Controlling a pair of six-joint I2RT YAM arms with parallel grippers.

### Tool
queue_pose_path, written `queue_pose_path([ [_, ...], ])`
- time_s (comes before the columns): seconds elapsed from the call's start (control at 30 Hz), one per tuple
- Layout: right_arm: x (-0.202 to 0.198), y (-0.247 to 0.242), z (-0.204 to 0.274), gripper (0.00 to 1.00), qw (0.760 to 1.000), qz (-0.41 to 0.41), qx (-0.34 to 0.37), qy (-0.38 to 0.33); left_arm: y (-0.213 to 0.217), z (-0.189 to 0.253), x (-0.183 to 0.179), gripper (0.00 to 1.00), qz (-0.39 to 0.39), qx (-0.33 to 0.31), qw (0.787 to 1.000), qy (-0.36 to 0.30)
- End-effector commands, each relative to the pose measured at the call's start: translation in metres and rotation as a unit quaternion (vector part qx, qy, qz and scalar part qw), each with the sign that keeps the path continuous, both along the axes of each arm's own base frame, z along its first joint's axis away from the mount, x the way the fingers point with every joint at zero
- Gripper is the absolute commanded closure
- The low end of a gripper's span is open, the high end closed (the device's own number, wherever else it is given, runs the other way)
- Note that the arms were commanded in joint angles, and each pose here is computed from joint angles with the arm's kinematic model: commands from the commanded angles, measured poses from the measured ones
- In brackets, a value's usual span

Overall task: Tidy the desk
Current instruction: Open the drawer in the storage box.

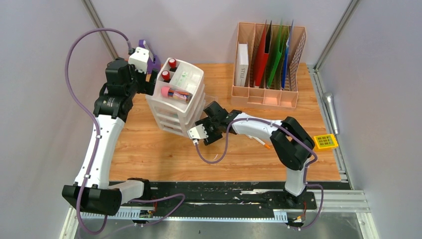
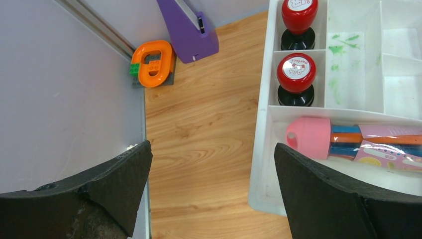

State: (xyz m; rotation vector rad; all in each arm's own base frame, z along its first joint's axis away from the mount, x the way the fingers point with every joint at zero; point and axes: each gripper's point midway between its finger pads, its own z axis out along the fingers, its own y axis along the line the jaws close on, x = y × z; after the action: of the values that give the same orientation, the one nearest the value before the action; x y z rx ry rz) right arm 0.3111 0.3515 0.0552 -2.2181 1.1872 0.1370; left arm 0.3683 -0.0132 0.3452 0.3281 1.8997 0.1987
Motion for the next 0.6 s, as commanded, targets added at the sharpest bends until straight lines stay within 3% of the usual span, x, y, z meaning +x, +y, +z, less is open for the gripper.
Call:
queue_pose_path([
  [0.0, 0.001, -0.004, 0.034, 0.37, 0.999, -0.038, 0.022, -0.004, 0.003, 0.012, 0.003, 0.0, 0.002, 0.006, 1.0, -0.023],
  [0.3, 0.002, -0.034, 0.074, 0.33, 0.977, -0.185, 0.081, 0.074, 0.001, 0.023, 0.001, 0.0, -0.002, -0.001, 0.999, -0.032],
  [0.57, 0.02, -0.1, 0.056, 0.34, 0.915, -0.352, 0.088, 0.176, -0.008, 0.023, -0.002, 0.0, -0.019, -0.021, 0.999, -0.033],
])
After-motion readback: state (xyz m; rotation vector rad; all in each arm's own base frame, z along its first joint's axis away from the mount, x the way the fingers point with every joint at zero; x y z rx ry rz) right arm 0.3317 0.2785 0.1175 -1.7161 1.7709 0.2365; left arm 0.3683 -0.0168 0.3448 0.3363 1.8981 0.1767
